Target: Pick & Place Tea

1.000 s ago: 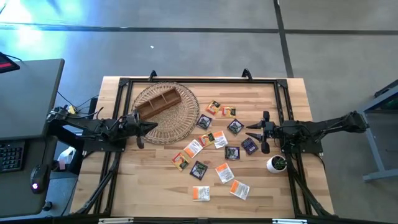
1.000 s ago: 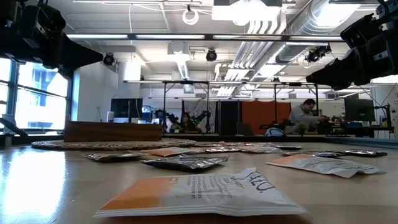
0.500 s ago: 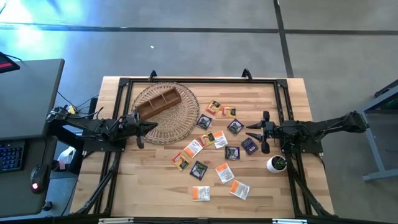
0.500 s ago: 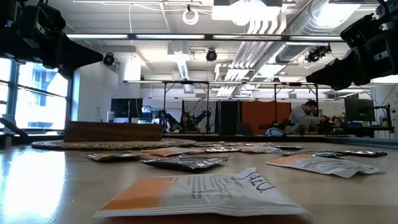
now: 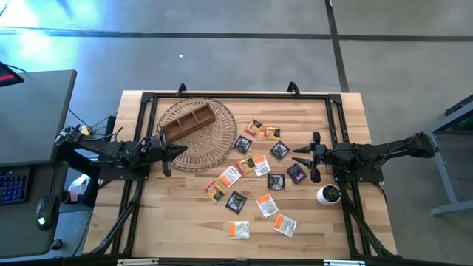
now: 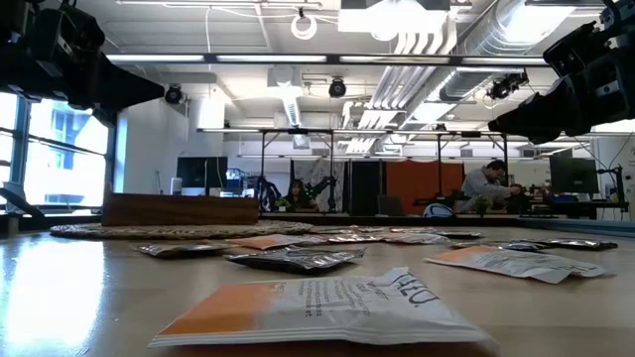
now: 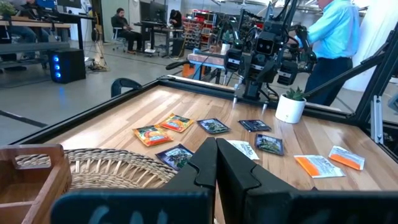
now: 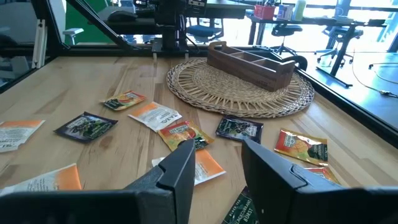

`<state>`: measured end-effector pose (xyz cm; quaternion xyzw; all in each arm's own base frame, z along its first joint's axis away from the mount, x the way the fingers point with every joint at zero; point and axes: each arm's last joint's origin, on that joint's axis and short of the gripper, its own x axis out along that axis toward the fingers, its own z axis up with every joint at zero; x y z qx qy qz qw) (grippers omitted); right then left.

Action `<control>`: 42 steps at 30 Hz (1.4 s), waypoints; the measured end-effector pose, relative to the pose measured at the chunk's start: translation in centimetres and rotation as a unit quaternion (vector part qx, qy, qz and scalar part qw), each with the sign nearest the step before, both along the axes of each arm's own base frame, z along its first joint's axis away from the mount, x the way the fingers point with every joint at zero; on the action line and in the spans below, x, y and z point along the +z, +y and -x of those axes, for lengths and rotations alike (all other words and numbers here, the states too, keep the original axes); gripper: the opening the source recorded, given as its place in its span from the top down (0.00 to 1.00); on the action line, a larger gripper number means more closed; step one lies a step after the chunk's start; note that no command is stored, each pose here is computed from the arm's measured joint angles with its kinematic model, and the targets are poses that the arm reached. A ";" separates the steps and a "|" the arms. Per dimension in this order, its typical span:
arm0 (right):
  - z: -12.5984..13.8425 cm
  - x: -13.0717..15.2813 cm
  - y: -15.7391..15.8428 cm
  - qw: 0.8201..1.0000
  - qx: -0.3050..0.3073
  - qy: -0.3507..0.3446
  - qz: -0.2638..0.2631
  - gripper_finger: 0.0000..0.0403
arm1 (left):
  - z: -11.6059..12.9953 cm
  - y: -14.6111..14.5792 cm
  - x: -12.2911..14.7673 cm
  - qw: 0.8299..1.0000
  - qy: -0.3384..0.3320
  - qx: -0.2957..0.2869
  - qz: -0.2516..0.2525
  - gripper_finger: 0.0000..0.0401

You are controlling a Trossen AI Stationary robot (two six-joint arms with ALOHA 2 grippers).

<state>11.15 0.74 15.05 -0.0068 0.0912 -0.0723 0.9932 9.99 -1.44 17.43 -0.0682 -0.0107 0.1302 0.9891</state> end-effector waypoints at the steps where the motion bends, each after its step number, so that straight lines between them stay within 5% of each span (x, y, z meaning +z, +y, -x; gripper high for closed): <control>1: 0.0 0.0 0.0 1.000 0.000 0.000 0.000 0.68 | 0.0 0.0 0.0 1.000 0.000 0.000 0.000 1.00; 20: 0.0 0.2 -0.3 0.998 -0.057 -0.012 0.012 0.68 | 0.1 0.2 0.1 0.999 0.005 0.032 -0.027 1.00; 25: 0.0 1.5 -0.7 0.989 -0.121 -0.083 -0.019 0.68 | 0.0 0.2 0.1 0.999 0.004 0.027 -0.024 1.00; 32: 0.2 2.1 -1.2 0.966 -0.220 -0.127 -0.040 0.68 | 0.2 0.4 1.3 0.996 -0.056 0.074 -0.011 1.00; 42: -1.1 5.5 -2.5 0.959 -0.242 -0.142 -0.032 0.68 | 0.5 0.6 2.4 0.990 -0.109 0.090 0.007 1.00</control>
